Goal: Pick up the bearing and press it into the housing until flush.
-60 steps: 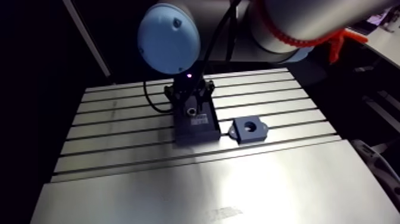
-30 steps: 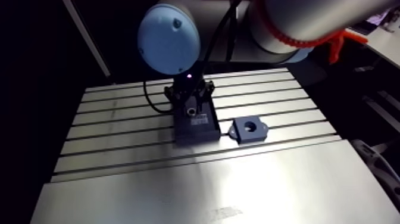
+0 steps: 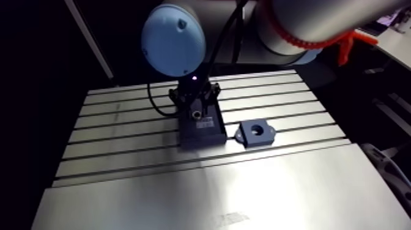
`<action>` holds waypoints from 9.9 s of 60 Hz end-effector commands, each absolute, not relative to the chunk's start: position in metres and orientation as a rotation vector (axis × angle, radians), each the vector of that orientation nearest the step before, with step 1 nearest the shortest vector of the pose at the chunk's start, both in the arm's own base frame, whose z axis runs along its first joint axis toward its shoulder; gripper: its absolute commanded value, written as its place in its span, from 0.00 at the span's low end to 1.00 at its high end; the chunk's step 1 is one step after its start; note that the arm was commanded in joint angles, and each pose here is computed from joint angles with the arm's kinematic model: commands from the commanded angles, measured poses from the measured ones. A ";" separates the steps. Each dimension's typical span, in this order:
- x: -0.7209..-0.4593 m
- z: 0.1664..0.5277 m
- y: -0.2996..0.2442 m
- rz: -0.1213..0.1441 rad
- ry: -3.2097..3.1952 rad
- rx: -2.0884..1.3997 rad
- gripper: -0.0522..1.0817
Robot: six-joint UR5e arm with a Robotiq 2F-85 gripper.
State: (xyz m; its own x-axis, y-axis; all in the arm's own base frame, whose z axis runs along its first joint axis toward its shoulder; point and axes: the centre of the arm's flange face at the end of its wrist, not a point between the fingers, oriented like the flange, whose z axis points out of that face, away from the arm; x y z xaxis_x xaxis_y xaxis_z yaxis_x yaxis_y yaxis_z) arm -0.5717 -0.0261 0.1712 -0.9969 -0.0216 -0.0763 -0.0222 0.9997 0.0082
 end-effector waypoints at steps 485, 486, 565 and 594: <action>-0.485 0.263 0.126 -0.003 3.096 0.012 0.35; -0.484 0.265 0.126 -0.003 3.096 0.019 0.45; -0.491 0.218 0.127 -0.014 3.067 0.071 0.90; -0.492 0.209 0.128 -0.013 3.069 0.062 0.90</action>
